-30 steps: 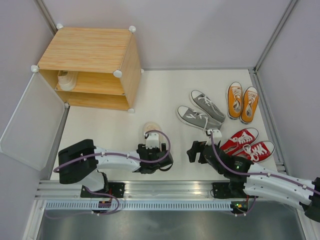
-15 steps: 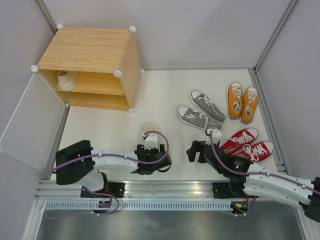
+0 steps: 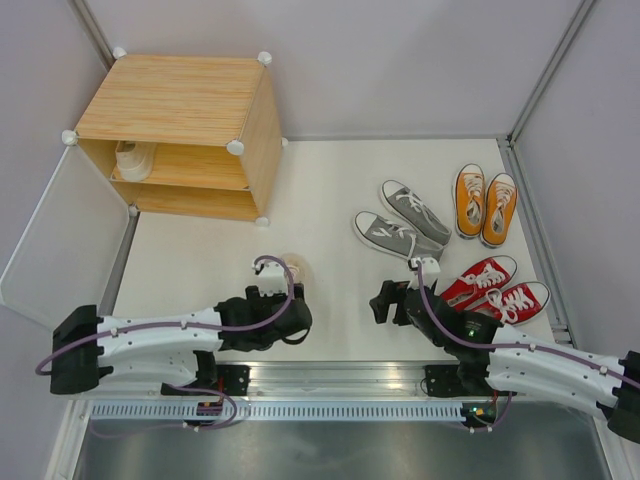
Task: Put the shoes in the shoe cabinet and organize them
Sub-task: Pick up the shoe from the center of the board.
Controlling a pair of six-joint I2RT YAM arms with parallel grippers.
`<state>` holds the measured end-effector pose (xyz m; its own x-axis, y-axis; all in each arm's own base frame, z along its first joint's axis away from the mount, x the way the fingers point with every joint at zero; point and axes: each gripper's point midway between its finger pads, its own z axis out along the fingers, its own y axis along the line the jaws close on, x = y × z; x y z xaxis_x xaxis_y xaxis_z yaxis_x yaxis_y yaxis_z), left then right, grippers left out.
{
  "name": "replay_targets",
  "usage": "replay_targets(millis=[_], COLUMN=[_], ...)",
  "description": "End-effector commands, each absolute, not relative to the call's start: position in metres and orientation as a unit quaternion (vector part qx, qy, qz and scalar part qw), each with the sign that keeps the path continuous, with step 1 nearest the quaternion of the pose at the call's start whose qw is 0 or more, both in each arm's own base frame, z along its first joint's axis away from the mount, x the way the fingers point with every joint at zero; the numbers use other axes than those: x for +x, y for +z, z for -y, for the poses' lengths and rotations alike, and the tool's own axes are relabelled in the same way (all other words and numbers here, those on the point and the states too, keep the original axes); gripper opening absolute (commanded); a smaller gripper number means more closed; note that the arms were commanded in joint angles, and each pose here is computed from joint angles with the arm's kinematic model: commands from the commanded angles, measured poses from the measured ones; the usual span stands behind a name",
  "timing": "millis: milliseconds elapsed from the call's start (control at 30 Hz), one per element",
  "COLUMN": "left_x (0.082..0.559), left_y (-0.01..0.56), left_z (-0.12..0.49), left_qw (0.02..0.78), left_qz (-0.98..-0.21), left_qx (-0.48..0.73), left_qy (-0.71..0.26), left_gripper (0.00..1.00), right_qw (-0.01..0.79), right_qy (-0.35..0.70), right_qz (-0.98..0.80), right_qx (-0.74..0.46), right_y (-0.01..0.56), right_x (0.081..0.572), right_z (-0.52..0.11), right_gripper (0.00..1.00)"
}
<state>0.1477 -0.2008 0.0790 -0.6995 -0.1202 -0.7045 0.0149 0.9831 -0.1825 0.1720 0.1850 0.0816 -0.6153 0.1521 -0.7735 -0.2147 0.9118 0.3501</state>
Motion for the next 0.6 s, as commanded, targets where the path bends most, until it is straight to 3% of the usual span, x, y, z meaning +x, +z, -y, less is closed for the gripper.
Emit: replay_targets(millis=[0, 533, 567], left_x=[0.150, 0.153, 0.152], left_y=[0.095, 0.139, 0.137], left_z=[0.182, 0.164, 0.168], left_qw=[0.405, 0.430, 0.426], left_qz=[-0.910, -0.899, -0.901], left_qx=[-0.036, -0.029, -0.021], left_qy=[-0.081, -0.070, -0.076], left_gripper=[0.02, 0.02, 0.15], right_qw=[0.443, 0.438, 0.438], right_qy=[0.223, 0.229, 0.229], right_qz=[-0.868, -0.869, -0.869], right_qx=[-0.015, -0.013, -0.013], right_y=[0.084, 0.075, 0.074], right_x=[0.175, 0.174, 0.173], right_z=[-0.190, -0.191, -0.191], right_gripper=[0.93, 0.93, 0.93])
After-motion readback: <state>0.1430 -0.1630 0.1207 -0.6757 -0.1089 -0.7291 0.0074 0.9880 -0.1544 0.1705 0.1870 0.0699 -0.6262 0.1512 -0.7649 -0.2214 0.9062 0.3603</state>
